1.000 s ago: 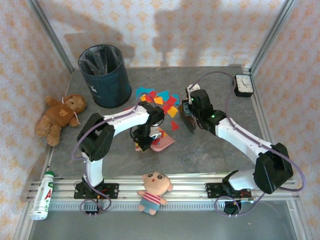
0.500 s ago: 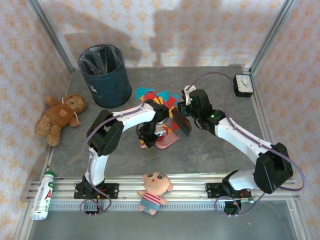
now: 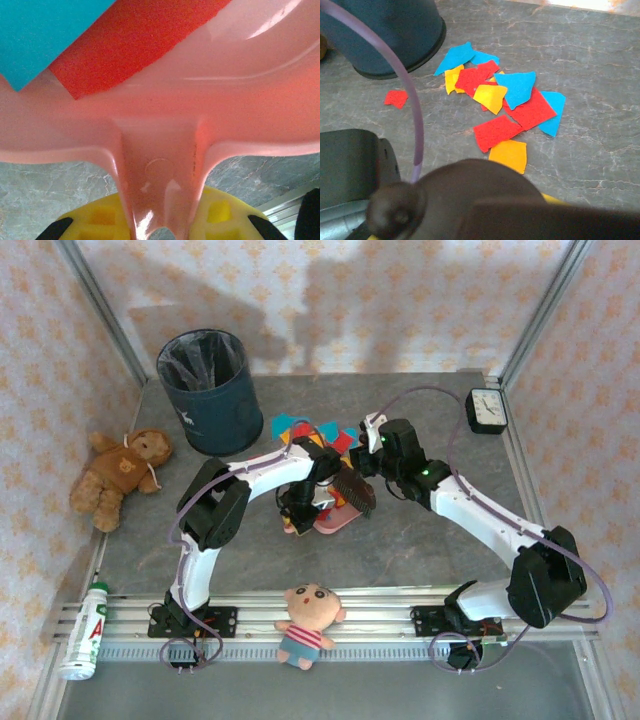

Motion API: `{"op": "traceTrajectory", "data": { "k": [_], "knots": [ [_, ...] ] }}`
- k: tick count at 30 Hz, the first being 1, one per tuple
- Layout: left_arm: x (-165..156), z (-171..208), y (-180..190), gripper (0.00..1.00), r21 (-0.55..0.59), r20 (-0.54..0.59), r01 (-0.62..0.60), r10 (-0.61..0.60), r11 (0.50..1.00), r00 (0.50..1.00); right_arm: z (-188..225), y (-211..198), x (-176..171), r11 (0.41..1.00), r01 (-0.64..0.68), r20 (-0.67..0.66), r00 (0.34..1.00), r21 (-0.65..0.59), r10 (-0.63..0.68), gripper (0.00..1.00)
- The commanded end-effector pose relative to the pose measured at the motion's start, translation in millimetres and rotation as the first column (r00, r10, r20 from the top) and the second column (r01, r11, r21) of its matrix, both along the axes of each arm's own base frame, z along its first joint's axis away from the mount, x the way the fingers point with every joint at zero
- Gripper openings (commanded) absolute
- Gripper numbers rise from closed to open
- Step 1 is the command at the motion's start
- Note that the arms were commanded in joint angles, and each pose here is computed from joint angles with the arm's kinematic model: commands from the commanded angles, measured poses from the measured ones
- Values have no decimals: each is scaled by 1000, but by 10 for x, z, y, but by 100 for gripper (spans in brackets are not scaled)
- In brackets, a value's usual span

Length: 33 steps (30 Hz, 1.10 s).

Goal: Sweep away the paper scraps from the table

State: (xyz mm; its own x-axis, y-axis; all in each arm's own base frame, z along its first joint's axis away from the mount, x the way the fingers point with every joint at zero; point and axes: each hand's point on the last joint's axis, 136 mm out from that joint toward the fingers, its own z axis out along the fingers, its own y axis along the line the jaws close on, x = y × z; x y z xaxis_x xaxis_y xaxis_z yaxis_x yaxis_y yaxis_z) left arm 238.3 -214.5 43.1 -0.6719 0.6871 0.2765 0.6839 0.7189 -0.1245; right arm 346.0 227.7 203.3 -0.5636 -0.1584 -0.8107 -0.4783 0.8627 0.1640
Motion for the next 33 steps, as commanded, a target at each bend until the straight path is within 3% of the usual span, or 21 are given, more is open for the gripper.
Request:
{"op": "traceTrajectory", "data": {
  "k": [1,12,18,24,28,33],
  "knots": [
    [18,-14,-6,0,18,6,14,-14,1000,1000,-128,7,-214,1000,-30,-90,996,-9,29,0],
    [125,140,5,0,-18,109,5,-3,1000,994,364,-304,-157,991,125,100,987,44,-129,0],
    [211,344,-30,0,-84,190,-6,22,996,982,607,-658,-175,958,275,212,935,76,-285,0],
    [264,641,-60,0,-159,268,-9,52,987,962,616,-925,-202,923,380,242,892,56,-382,0],
    [365,837,-8,0,-155,349,-13,67,988,935,581,-1012,-198,908,417,245,877,36,-412,0],
    [595,1192,105,0,-172,485,-52,131,984,864,502,-997,-183,910,414,225,886,4,-405,0]
  ]
}}
